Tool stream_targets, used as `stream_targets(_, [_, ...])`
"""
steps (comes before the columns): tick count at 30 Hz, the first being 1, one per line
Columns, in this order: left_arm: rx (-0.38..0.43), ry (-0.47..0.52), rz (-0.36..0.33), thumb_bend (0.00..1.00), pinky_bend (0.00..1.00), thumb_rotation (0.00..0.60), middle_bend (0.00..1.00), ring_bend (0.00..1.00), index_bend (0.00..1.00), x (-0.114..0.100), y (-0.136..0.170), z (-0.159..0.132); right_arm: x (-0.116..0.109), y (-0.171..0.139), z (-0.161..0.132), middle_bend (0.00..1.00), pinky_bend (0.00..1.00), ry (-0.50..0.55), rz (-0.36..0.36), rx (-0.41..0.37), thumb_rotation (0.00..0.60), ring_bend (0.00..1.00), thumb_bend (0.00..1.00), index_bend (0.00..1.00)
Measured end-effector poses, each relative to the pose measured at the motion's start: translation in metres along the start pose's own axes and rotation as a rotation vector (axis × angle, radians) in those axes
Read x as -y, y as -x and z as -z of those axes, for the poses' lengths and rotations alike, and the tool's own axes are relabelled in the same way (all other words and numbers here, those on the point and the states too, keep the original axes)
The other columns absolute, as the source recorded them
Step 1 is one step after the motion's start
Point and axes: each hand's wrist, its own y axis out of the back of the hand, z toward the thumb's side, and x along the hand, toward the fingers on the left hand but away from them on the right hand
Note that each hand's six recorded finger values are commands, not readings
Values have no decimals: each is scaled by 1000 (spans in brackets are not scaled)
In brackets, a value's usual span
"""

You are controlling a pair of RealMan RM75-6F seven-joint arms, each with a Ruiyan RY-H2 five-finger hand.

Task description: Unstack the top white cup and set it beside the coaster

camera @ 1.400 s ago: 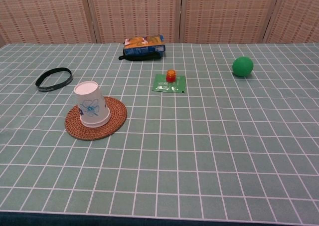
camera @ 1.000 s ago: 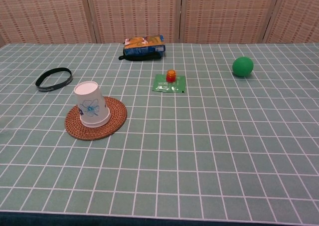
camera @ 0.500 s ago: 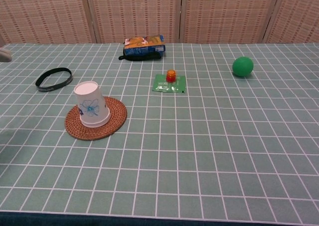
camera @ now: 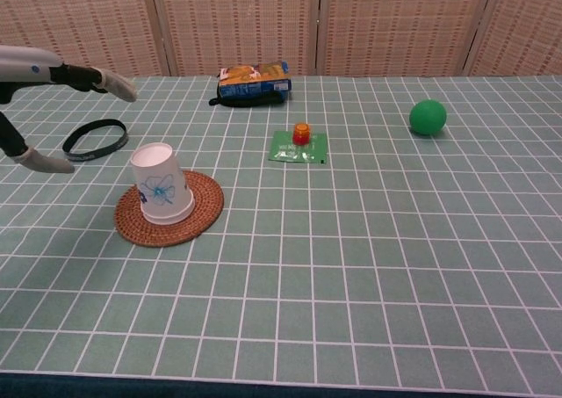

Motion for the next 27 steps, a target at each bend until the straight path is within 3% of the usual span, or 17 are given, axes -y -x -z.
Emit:
stream_targets(16, [11, -4, 83, 266, 0, 600, 0, 0, 181, 13, -40, -12, -7, 1, 9, 0, 0, 23, 15, 14, 600, 0, 295, 0])
stream_targets(27, [18, -13, 99, 266, 0, 600, 0, 0, 212, 18, -58, -16, -10, 1, 13, 0, 0, 27, 25, 24, 600, 0, 295, 0])
